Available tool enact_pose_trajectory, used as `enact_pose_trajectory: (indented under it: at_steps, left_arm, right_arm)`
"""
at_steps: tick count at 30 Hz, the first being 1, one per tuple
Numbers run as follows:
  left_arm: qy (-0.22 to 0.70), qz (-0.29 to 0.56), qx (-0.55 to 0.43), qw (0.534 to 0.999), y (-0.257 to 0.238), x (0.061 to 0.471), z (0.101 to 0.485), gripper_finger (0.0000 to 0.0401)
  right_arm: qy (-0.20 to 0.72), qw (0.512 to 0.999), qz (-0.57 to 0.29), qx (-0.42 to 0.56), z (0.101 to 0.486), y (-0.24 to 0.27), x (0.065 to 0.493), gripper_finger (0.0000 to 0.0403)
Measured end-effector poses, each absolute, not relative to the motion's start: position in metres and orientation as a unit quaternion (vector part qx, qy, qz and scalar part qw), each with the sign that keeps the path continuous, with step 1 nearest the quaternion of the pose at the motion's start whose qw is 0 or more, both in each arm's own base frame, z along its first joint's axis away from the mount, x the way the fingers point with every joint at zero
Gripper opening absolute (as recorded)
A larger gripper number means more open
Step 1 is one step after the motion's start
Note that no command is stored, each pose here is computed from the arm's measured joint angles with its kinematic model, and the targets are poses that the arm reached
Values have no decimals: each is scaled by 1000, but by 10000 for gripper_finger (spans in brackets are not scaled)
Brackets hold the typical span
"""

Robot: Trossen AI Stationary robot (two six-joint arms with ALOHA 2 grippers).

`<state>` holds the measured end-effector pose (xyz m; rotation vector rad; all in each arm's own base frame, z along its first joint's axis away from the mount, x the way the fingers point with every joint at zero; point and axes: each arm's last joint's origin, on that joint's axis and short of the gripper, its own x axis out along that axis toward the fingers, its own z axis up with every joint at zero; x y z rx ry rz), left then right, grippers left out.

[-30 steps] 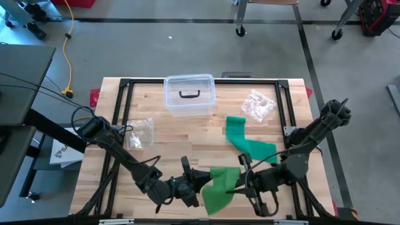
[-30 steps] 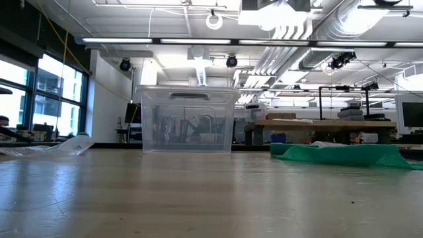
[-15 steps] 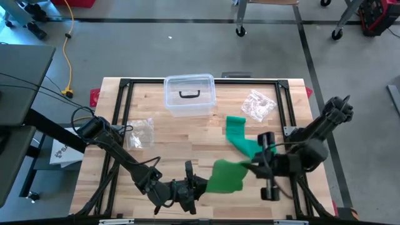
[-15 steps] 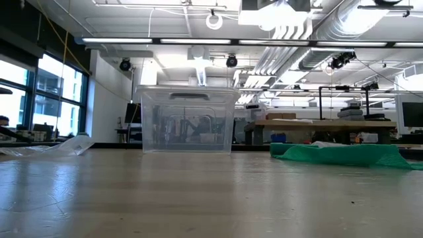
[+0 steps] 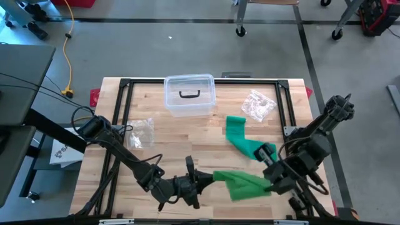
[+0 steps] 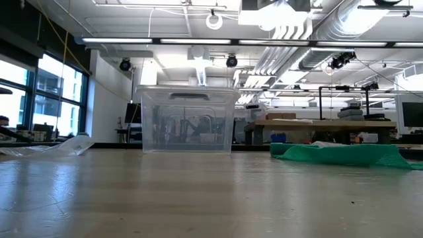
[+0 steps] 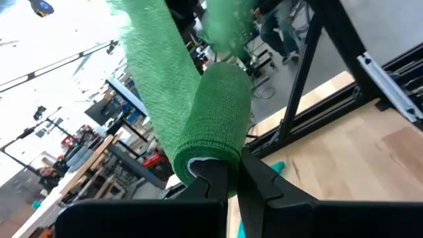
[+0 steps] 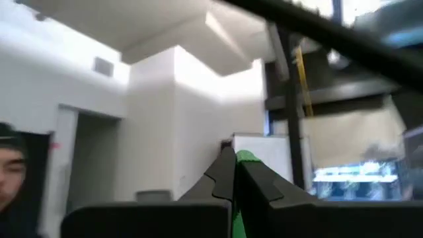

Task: Roll bandage
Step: Roll the green bandage

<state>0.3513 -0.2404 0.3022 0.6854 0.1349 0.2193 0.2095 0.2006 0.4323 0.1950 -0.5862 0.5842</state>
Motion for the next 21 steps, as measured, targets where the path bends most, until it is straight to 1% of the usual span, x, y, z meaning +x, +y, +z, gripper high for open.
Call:
enact_pose_trajectory:
  at_steps: [3, 8, 15, 18, 21]
  left_arm:
    - [73, 123, 335, 931, -234, 355, 302, 4]
    - [79, 149, 319, 933, -224, 361, 301, 4]
    - [60, 66, 308, 947, -228, 362, 300, 4]
    - [57, 56, 299, 951, -228, 363, 300, 4]
    - [62, 60, 293, 952, -225, 366, 297, 4]
  right_arm:
    - [-252, 917, 294, 98, 425, 205, 214, 0]
    - [-233, 919, 300, 101, 416, 213, 221, 0]
    - [-253, 924, 275, 81, 418, 204, 227, 0]
    - [-266, 923, 265, 87, 420, 199, 230, 0]
    - [-258, 924, 264, 98, 416, 199, 236, 0]
